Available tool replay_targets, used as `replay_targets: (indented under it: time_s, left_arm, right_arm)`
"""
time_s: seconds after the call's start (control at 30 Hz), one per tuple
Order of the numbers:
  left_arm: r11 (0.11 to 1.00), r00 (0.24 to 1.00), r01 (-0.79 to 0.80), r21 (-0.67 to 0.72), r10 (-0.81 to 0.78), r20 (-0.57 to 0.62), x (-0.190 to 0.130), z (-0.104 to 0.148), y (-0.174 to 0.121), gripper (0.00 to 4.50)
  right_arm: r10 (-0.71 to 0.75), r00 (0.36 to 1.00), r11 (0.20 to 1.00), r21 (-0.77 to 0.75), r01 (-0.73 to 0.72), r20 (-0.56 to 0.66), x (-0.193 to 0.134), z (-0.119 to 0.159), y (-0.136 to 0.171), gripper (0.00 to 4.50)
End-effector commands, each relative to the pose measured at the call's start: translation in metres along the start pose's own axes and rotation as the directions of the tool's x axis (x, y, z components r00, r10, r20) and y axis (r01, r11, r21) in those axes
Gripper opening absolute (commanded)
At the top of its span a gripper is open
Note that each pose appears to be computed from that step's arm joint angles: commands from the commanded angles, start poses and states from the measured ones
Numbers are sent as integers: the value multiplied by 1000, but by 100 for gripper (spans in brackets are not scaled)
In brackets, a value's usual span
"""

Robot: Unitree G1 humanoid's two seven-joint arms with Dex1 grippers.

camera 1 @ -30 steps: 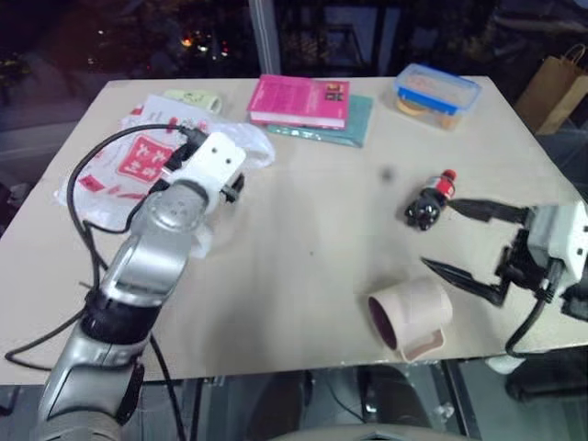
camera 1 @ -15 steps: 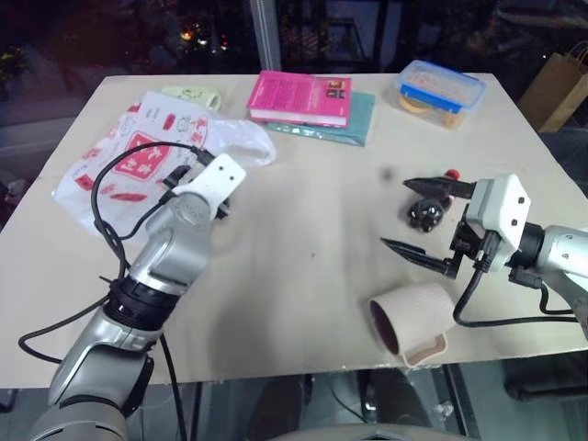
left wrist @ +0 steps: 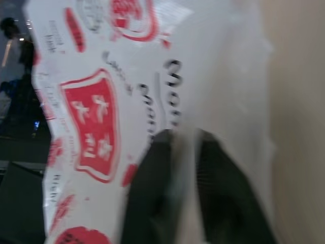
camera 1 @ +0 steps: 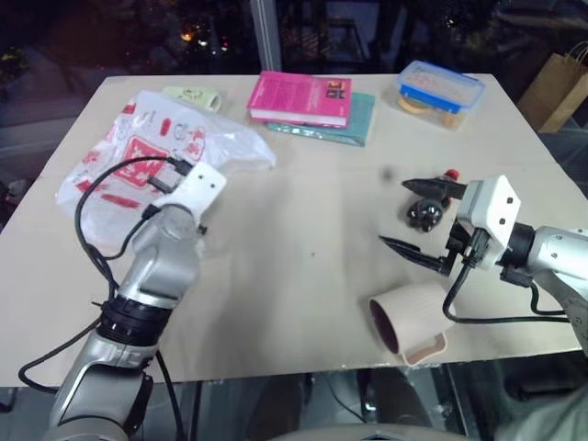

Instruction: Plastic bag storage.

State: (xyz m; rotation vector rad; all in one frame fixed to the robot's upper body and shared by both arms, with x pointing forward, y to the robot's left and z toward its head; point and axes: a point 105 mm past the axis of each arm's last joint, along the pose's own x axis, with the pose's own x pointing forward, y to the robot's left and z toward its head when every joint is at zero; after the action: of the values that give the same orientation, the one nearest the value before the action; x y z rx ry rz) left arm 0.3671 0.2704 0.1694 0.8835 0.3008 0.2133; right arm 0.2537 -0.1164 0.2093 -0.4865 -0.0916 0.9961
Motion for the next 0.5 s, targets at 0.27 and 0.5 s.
replay_targets:
  time_s: [0.27, 0.5]
  left_arm:
    - [988, 976, 42, -148, -9, 216, -21, 39, 33, 4]
    - [988, 975, 80, -132, -50, 216, -18, 34, 21, 4]
  right_arm:
    - [50, 954, 994, 111, -17, -295, -42, -23, 44, 450]
    - [16, 956, 943, 321, 82, -292, -67, -26, 61, 450]
